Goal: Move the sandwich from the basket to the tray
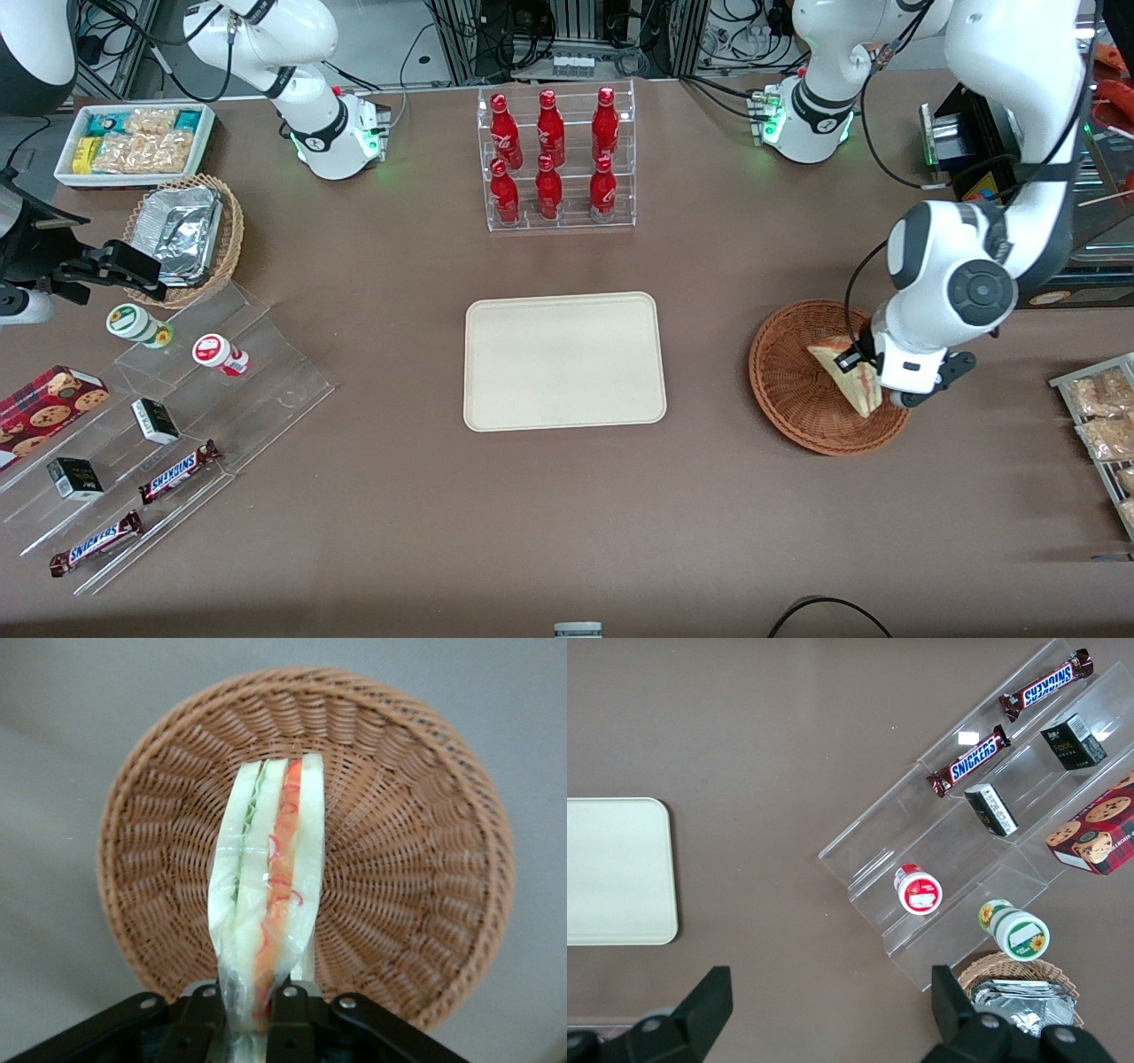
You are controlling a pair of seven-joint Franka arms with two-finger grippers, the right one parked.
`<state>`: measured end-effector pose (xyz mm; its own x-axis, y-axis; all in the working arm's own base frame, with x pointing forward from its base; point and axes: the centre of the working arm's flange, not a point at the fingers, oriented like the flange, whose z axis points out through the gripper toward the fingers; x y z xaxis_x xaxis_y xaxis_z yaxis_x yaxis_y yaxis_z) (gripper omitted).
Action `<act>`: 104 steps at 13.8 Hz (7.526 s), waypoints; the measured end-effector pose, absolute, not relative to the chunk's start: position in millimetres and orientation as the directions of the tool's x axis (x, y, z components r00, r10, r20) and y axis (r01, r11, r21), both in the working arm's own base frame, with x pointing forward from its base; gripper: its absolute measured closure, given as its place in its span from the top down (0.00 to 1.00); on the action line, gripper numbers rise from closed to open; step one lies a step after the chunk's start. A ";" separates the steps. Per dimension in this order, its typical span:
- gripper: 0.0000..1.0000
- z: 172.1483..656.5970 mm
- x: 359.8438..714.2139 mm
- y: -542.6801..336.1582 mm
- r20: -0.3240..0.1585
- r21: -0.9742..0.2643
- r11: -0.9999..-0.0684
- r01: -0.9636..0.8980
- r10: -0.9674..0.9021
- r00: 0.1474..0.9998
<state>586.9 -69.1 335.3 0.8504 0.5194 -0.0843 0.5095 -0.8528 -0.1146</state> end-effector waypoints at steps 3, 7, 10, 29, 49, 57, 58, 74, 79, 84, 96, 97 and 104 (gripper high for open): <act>0.15 356.5 592.4 -93.5 -0.077 -0.103 -0.872 0.478 0.486 0.871; 0.15 361.3 586.0 -150.5 -0.078 -0.091 -0.915 0.393 0.400 0.913; 0.15 363.9 577.8 -211.5 -0.105 -0.106 -0.949 0.298 0.309 0.945; 0.15 285.5 495.9 -517.2 -0.120 -0.071 -0.997 0.026 0.034 0.992; 0.41 246.9 502.0 -552.7 -0.098 -0.040 -0.991 0.127 0.130 0.987; 1.00 315.4 510.1 -555.2 -0.057 0.001 -0.991 0.134 0.134 0.989; 1.00 333.0 510.0 -553.5 -0.048 0.007 -0.991 0.135 0.134 0.990; 1.00 448.1 606.0 -350.9 -0.066 -0.020 -0.996 0.084 0.085 0.994; 1.00 466.6 627.0 -249.8 -0.089 -0.023 -0.999 0.028 0.030 0.996; 1.00 485.8 637.3 -152.9 -0.124 -0.014 -0.999 -0.043 -0.041 0.991; 1.00 585.2 573.3 -45.4 -0.144 -0.017 -0.993 -0.116 -0.113 0.983; 1.00 594.7 563.6 -39.5 -0.142 -0.019 -0.993 -0.118 -0.115 0.983; 1.00 627.7 511.7 -29.4 -0.108 -0.043 -0.994 -0.101 -0.096 0.989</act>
